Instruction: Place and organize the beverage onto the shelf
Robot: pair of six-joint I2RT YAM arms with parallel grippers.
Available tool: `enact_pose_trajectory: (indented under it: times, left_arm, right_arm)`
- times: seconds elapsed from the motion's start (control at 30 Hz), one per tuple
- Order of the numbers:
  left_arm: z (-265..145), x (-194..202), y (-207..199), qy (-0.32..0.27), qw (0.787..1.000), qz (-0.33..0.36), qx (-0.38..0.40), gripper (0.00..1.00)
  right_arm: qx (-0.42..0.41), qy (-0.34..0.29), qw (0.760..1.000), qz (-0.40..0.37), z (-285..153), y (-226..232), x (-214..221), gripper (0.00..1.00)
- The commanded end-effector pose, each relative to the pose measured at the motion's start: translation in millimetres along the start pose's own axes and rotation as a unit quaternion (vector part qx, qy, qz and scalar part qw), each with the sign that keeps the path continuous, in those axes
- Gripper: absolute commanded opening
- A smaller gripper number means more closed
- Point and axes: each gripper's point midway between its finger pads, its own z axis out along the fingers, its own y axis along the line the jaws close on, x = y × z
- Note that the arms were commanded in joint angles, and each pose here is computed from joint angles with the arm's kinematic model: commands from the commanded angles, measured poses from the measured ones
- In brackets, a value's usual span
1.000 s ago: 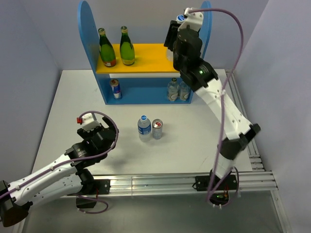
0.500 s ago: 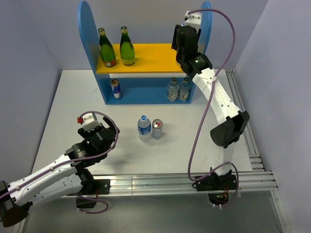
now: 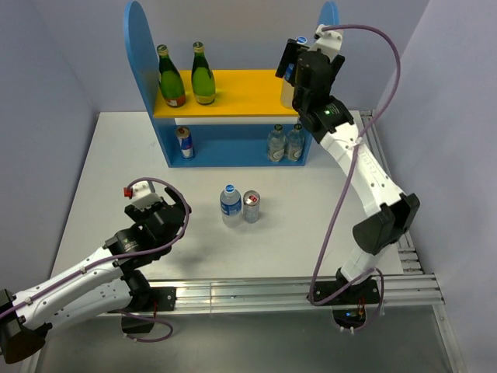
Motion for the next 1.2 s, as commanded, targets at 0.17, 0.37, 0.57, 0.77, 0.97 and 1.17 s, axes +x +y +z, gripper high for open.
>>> enact_pose_trajectory:
  times: [0.17, 0.37, 0.57, 0.77, 0.97, 1.17]
  left_arm:
    - [-2, -5, -4, -0.003, 1.0, -0.001, 0.008, 0.98]
    - [-4, -8, -2, -0.004, 1.0, -0.009, 0.01, 0.98]
    - [-9, -20, 1, -0.008, 1.0, -0.01, 0.002, 0.99]
    - [-8, -18, 4, -0.009, 1.0, -0.015, -0.008, 0.99]
    - [-12, -21, 7, -0.012, 0.999, -0.034, 0.003, 0.99]
    - [-12, -20, 7, -0.011, 0.999, -0.034, 0.004, 0.99]
  right_arm:
    - [-0.02, -0.049, 0.997, 0.064, -85, -10, -42, 1.0]
    - [-0.145, 0.019, 0.986, 0.079, -191, 36, 35, 1.0]
    - [-0.331, 0.134, 0.933, 0.055, -285, 96, 155, 1.0]
    - [-0.339, 0.179, 0.923, 0.013, -300, 120, 213, 1.0]
    - [-0.328, 0.177, 0.928, 0.004, -293, 132, 228, 1.0]
    - [-0.308, 0.178, 0.934, -0.005, -286, 135, 245, 0.98]
